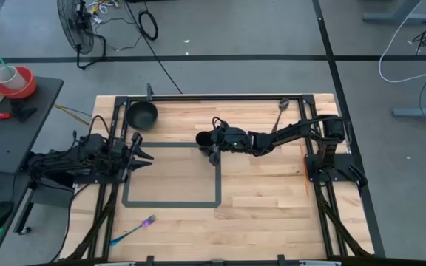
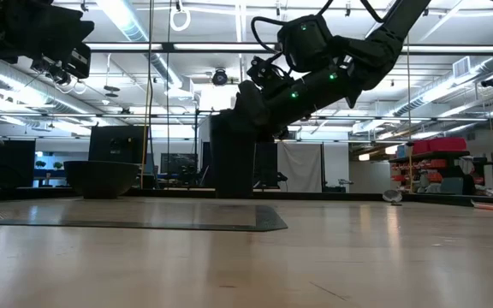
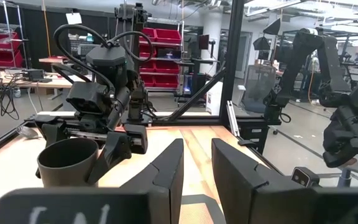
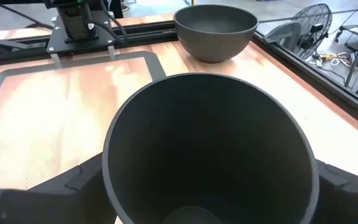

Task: Pick & Place Utensil
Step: Put the black cup on the gray mat

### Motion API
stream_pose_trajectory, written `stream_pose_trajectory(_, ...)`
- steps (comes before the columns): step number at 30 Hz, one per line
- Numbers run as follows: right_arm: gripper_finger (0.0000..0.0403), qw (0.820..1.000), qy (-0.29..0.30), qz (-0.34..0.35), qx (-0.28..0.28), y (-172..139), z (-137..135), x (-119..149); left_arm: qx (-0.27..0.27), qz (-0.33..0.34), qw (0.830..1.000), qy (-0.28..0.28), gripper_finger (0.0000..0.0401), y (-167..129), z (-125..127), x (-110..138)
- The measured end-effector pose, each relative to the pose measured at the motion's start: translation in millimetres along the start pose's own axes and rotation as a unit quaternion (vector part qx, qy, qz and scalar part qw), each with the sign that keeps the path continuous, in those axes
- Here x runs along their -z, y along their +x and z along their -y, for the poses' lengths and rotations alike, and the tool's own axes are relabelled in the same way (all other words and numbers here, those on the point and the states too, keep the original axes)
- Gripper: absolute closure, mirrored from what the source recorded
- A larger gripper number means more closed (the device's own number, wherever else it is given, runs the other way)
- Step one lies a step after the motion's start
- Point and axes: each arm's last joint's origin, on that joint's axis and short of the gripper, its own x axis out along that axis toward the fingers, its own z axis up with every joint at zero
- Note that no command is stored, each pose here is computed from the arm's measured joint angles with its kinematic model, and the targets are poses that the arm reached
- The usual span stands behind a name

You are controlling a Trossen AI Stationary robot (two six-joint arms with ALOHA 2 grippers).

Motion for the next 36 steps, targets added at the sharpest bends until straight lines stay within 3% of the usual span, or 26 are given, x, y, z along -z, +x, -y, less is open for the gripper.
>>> stream_pose_trajectory(20, 0.0064, 0.999, 0.035, 0.019, -0.014, 8, -8, 8, 0.0, 0.0, 1.0, 0.0, 0.0314, 0, 0, 0)
stream_pose_trajectory(27, 0.0064, 1.0, 0.0, 0.014, -0.008, 6, -7, 8, 0.0, 0.0, 1.0, 0.0, 0.0314, 0, 0, 0)
stream_pose_trajectory(36, 0.0064, 1.0, 0.008, 0.01, -0.01, 6, -7, 7, 0.0, 0.0, 1.0, 0.0, 0.0314, 0, 0, 0)
